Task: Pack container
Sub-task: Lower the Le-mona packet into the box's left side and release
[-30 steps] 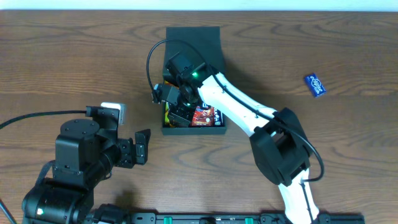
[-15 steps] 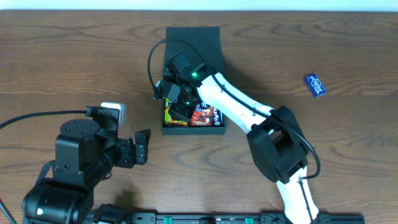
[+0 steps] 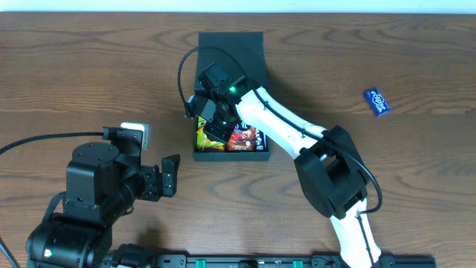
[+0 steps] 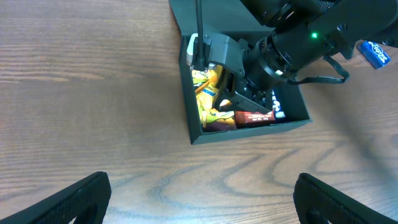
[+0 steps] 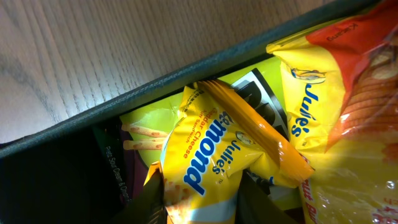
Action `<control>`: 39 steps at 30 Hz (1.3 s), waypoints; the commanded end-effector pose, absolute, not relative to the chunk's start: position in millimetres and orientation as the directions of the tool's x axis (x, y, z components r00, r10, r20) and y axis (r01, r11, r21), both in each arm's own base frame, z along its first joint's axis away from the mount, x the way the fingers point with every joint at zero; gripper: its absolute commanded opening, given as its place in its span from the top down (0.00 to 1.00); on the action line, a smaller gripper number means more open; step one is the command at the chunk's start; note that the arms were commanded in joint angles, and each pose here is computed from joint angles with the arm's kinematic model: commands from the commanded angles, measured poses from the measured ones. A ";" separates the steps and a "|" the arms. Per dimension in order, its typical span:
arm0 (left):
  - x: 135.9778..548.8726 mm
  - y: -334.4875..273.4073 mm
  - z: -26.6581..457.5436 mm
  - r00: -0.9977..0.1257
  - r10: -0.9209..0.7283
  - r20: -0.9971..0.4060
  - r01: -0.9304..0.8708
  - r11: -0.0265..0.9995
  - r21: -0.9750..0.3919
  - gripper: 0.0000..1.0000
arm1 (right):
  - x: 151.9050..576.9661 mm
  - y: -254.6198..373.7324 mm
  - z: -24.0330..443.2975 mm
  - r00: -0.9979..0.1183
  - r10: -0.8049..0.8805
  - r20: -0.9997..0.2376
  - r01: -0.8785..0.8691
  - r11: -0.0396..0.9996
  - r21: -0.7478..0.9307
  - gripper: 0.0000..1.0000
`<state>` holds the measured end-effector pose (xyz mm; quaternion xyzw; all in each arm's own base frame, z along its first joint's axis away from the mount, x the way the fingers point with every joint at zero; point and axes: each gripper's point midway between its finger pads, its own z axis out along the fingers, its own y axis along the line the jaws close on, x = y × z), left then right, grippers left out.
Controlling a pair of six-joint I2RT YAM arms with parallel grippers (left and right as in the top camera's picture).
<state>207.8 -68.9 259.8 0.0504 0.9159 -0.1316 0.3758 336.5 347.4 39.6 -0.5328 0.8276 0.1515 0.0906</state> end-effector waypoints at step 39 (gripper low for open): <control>207.3 -69.2 260.8 -0.711 0.000 -0.703 0.198 0.959 -0.201 0.05 | 332.3 338.6 104.2 0.012 -0.840 -0.542 -0.995 -0.066 0.079 0.46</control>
